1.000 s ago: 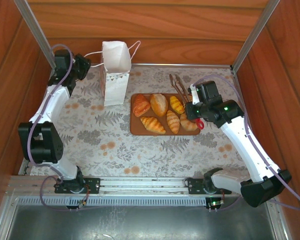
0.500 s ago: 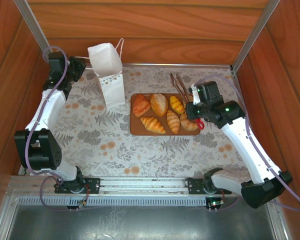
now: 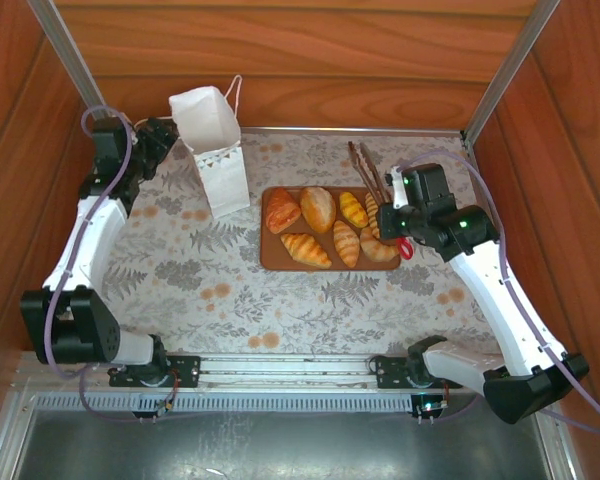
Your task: Take the fake bread out of the paper bag
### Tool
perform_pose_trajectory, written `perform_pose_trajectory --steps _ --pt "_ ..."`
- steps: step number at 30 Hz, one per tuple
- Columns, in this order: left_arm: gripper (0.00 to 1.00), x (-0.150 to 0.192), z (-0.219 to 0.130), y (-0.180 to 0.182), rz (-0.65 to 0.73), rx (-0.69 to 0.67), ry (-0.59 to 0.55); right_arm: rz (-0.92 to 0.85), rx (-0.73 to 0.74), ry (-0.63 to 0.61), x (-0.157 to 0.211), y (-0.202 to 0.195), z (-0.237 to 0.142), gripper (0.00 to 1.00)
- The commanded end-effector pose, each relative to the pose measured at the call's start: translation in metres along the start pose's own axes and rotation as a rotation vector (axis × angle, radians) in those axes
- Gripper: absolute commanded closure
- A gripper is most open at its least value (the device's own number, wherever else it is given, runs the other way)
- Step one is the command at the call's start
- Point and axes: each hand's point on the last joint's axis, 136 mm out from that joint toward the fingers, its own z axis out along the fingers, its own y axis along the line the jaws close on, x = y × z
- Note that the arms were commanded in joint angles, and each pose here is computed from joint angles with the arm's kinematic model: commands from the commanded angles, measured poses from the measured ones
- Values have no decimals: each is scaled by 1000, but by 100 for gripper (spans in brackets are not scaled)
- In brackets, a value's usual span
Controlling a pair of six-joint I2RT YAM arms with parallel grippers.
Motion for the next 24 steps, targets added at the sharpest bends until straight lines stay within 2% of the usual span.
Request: perform_pose_trajectory --steps 1,9,11,15,24 --pt "0 7 -15 14 67 -40 3 24 -10 -51 -10 -1 -13 69" --pt "0 41 -39 27 140 14 62 48 47 -56 -8 -24 -12 71" --pt "0 54 -45 23 177 66 99 69 67 -49 -6 -34 -7 72" --pt "0 72 -57 37 219 58 134 141 57 -16 -1 -53 9 72" --pt "0 78 -85 72 273 -14 22 389 100 65 16 -133 45 70"
